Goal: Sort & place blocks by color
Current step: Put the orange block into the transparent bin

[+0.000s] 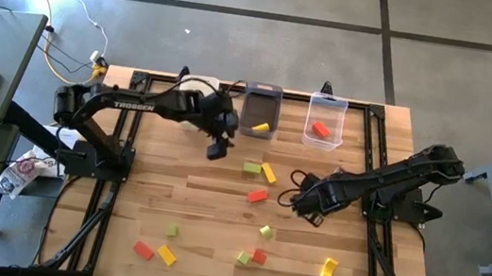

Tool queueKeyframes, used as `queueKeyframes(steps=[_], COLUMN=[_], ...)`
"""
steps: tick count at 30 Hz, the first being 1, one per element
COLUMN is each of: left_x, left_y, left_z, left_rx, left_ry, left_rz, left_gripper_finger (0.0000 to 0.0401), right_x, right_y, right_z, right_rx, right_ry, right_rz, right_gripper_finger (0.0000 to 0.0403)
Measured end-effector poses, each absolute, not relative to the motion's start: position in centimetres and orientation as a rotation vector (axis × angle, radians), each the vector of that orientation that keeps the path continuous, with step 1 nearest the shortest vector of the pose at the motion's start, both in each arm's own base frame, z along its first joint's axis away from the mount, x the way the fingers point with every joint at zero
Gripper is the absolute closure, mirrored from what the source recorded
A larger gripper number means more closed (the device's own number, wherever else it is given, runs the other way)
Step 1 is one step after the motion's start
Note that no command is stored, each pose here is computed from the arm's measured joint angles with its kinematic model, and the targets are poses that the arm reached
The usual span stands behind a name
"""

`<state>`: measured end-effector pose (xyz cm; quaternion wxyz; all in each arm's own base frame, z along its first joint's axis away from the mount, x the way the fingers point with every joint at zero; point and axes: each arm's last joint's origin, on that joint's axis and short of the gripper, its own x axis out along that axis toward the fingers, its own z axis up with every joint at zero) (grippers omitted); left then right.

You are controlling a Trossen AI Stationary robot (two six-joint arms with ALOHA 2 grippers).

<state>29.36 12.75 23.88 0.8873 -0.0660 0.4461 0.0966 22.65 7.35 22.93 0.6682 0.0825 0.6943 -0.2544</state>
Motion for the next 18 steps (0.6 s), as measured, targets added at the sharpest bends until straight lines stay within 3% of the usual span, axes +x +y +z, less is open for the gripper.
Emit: queueKeyframes(steps=[6, 13, 18], left_x=[29.9, 30.0, 29.9], left_y=[11.3, 10.9, 11.1], left_z=[23.8, 23.8, 23.8], left_rx=[-0.115, -0.096, -0.071], left_ry=[0.937, 0.943, 0.963], left_rz=[0.157, 0.171, 0.223], left_gripper_finger=[0.0204, 0.0204, 0.0204], right_x=[22.4, 22.5, 22.0], right_y=[6.2, 5.2, 4.2], right_z=[23.0, 23.1, 21.7], right_rx=[0.027, -0.252, -0.399], right_ry=[1.673, 1.743, 1.808], right_rz=[-0.445, -0.187, -0.052], right_gripper_finger=[0.0244, 0.0192, 0.0177])
